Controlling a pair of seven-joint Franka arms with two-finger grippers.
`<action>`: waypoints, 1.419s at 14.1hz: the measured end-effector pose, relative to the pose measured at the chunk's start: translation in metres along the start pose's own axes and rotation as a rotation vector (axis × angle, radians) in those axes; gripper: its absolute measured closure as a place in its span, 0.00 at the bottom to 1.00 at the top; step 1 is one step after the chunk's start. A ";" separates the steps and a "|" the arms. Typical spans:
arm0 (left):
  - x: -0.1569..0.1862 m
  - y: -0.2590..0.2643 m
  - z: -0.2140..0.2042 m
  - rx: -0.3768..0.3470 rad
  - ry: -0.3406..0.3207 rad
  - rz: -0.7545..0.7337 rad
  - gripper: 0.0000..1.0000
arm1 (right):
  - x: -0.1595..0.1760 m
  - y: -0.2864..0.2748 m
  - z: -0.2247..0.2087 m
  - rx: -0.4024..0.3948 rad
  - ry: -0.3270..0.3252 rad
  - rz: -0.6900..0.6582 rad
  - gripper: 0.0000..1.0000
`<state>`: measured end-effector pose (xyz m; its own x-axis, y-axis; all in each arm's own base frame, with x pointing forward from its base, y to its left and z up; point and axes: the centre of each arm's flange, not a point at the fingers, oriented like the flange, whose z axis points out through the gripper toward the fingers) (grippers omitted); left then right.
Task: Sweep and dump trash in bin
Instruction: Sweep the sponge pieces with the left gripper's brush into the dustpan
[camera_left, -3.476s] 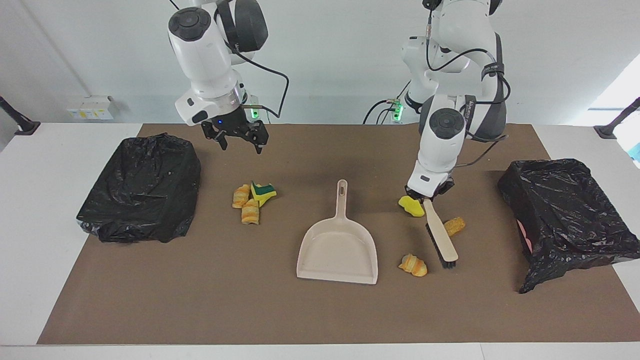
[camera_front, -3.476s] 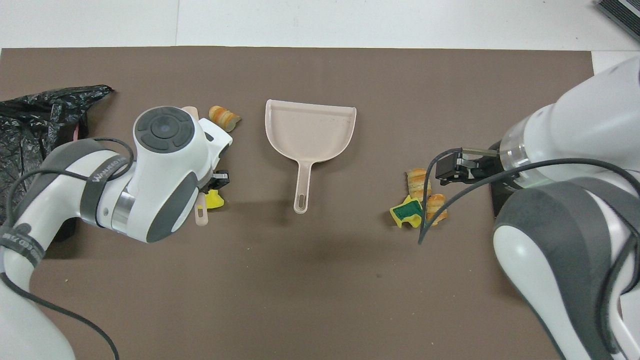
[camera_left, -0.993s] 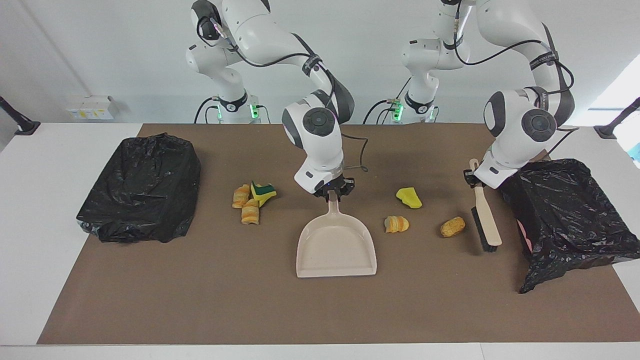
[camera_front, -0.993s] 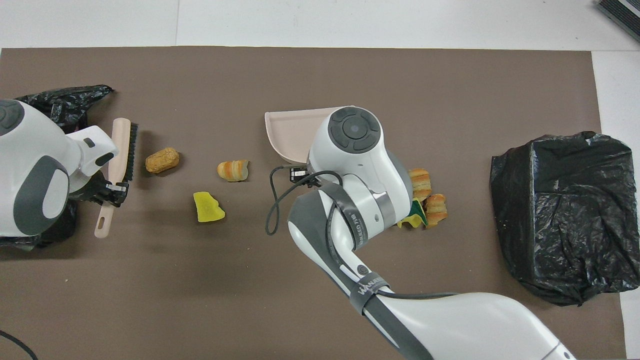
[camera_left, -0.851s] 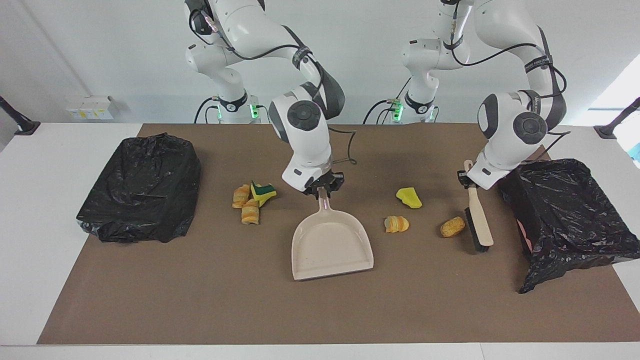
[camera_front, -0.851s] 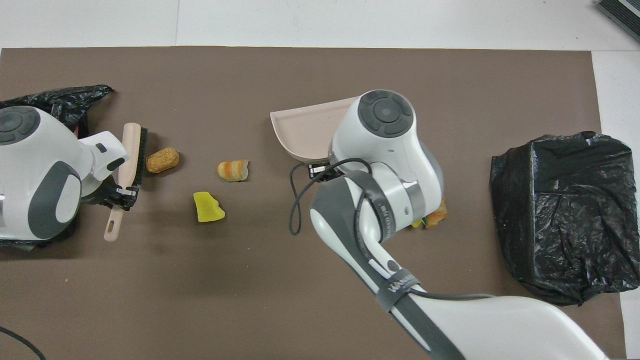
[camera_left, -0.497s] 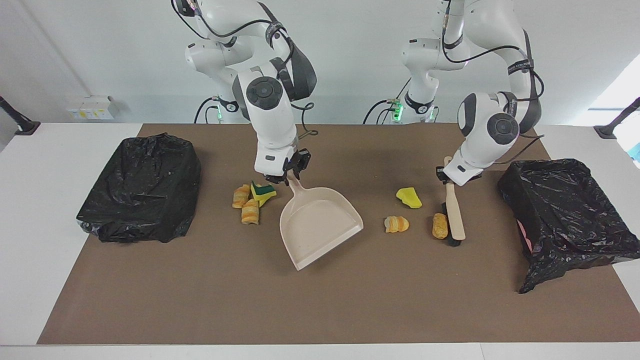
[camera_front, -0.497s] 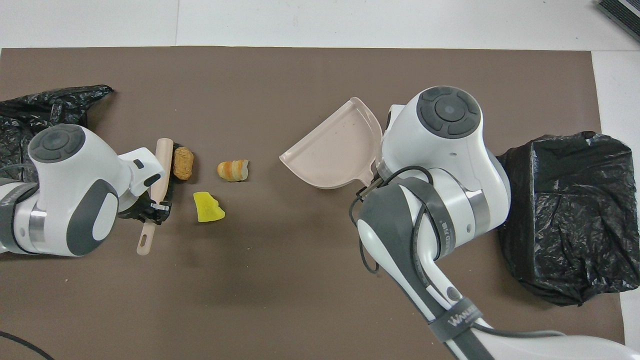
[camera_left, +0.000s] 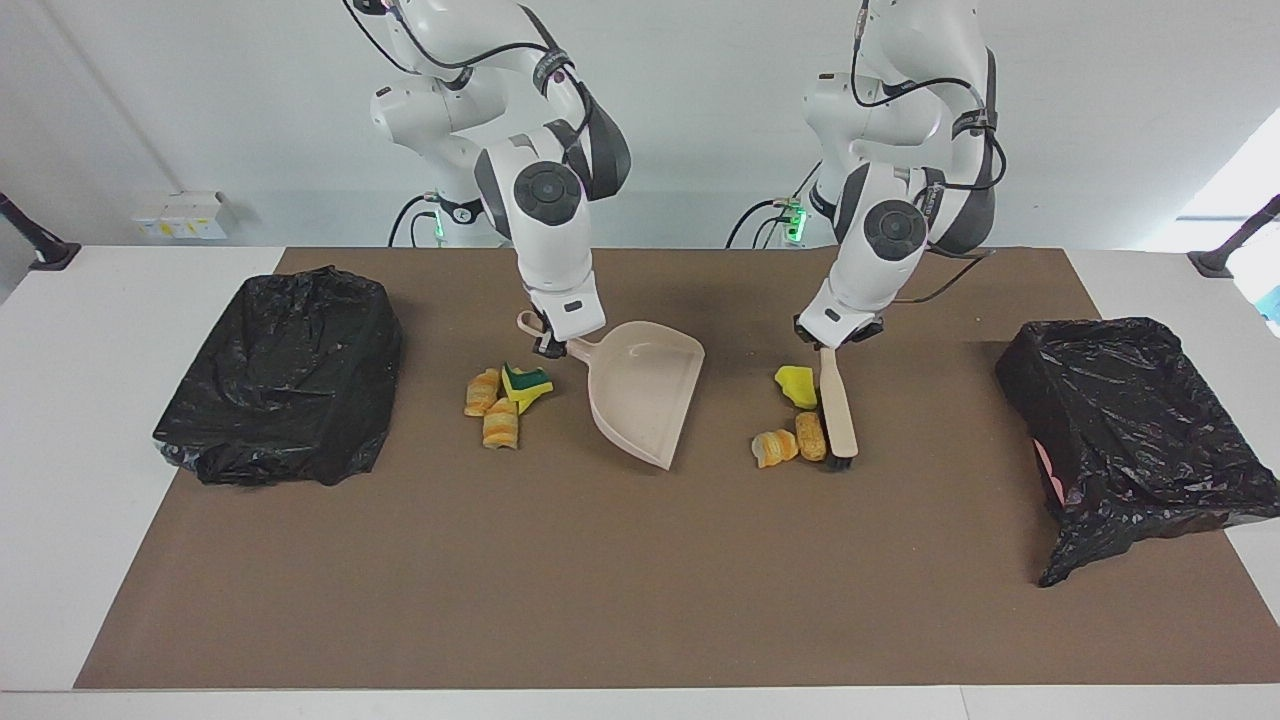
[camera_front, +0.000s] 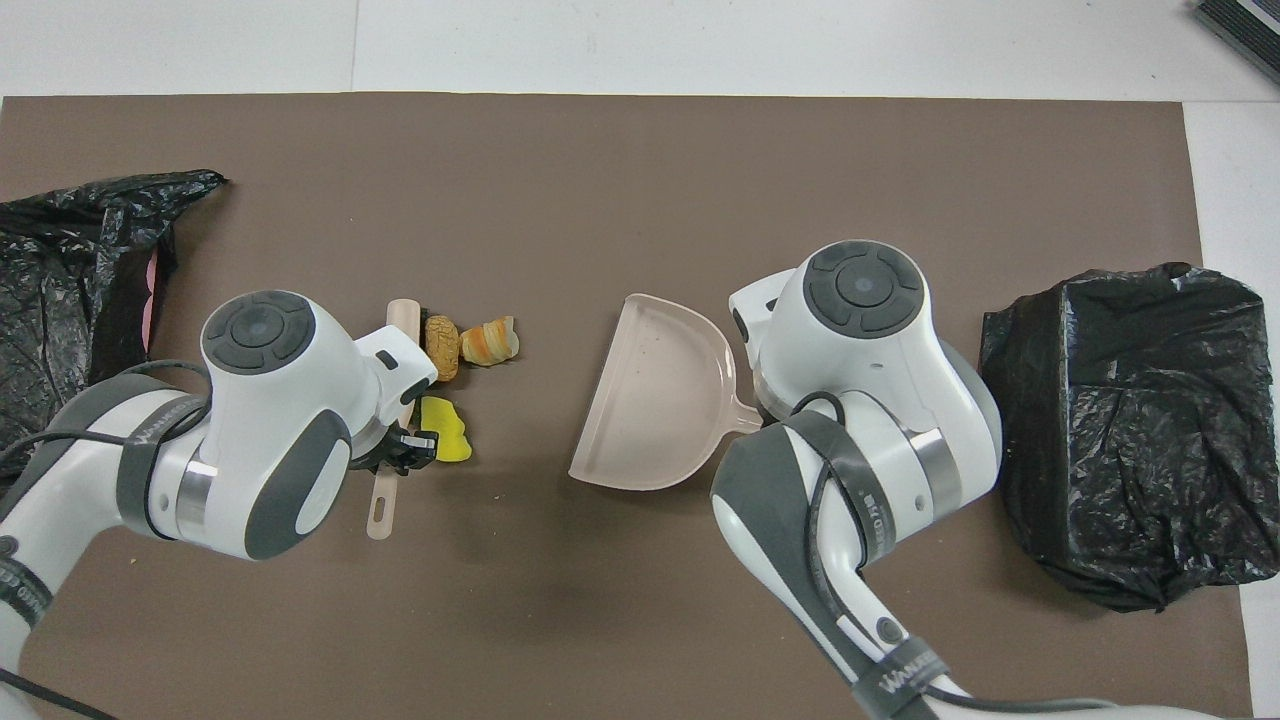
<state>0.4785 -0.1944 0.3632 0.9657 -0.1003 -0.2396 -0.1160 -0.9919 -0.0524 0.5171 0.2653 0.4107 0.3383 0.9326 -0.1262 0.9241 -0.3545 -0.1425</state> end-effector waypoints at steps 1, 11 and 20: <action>-0.002 0.005 0.000 0.002 0.000 0.008 0.74 | 0.004 -0.007 0.002 -0.006 -0.003 -0.013 0.67; 0.030 -0.024 0.014 -0.022 0.037 -0.045 0.74 | 0.037 -0.029 0.036 -0.051 0.036 0.058 0.67; -0.013 0.094 0.012 -0.051 0.000 0.346 0.74 | 0.046 -0.034 0.044 -0.055 0.037 0.083 0.67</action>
<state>0.4518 -0.2854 0.3500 0.8713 -0.4309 -0.2350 -0.4243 -0.9019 0.0805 0.4933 0.3170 0.3663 0.4199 0.9022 -0.0984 0.9004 -0.4277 -0.0792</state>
